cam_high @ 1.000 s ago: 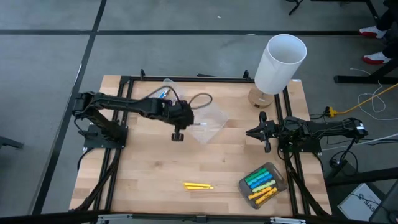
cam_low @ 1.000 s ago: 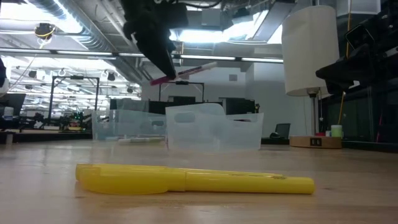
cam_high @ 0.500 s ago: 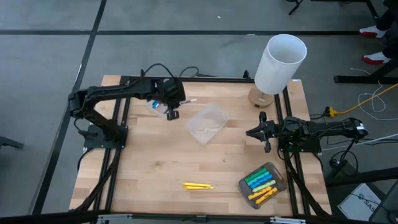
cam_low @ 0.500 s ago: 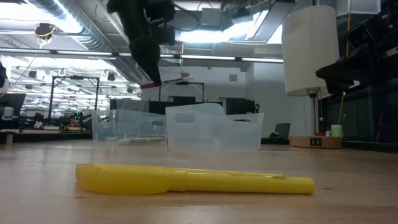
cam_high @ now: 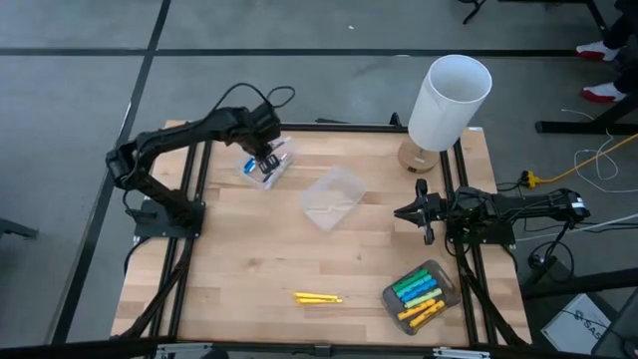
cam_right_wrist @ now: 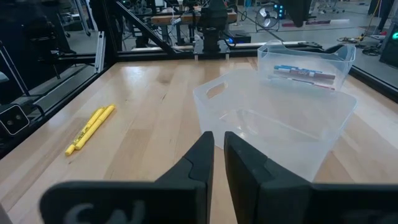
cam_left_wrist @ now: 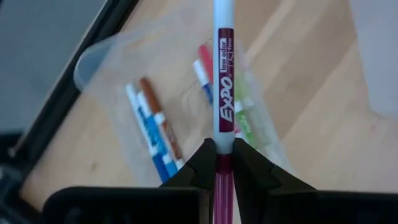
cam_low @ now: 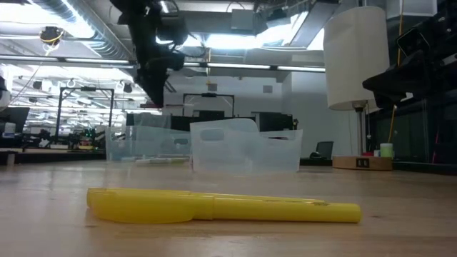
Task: Pick & Place Markers
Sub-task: Put the violet marker into the transparent bin
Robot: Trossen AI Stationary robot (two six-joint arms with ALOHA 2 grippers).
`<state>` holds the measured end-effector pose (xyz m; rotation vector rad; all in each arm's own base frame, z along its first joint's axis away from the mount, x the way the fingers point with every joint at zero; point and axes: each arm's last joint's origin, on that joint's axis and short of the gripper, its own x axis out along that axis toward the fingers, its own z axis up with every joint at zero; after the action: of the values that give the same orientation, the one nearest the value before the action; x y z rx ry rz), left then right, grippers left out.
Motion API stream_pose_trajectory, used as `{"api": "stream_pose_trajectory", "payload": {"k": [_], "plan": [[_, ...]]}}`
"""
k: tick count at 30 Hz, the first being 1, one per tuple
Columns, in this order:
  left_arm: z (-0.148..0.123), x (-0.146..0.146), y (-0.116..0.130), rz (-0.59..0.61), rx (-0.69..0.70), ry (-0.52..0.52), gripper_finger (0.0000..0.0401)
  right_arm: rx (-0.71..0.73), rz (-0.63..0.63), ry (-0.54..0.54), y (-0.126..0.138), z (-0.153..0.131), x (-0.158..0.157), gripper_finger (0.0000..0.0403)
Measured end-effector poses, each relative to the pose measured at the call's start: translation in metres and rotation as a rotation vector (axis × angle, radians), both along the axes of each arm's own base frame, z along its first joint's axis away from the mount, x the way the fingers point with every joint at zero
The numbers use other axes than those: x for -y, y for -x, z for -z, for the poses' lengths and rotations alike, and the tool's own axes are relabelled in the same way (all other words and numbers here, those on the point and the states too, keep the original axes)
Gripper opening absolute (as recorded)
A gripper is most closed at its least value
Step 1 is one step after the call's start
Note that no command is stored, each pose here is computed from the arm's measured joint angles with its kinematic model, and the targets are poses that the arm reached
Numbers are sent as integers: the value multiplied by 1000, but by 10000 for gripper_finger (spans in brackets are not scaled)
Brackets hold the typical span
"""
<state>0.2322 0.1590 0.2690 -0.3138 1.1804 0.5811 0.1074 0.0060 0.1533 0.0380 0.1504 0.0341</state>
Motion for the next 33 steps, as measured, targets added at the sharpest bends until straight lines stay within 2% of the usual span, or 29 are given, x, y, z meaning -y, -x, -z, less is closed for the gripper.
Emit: {"api": "stream_pose_trajectory", "payload": {"k": [8, 13, 20, 33], "plan": [[2, -16, 20, -239, 8, 111, 28, 0, 0, 0, 0, 0, 0, 40], [3, -24, 28, -333, 15, 142, 28, 0, 0, 0, 0, 0, 0, 40], [5, -29, 31, -367, 24, 164, 28, 0, 0, 0, 0, 0, 0, 40], [29, -39, 20, -374, 1, 190, 28, 0, 0, 0, 0, 0, 0, 40]]}}
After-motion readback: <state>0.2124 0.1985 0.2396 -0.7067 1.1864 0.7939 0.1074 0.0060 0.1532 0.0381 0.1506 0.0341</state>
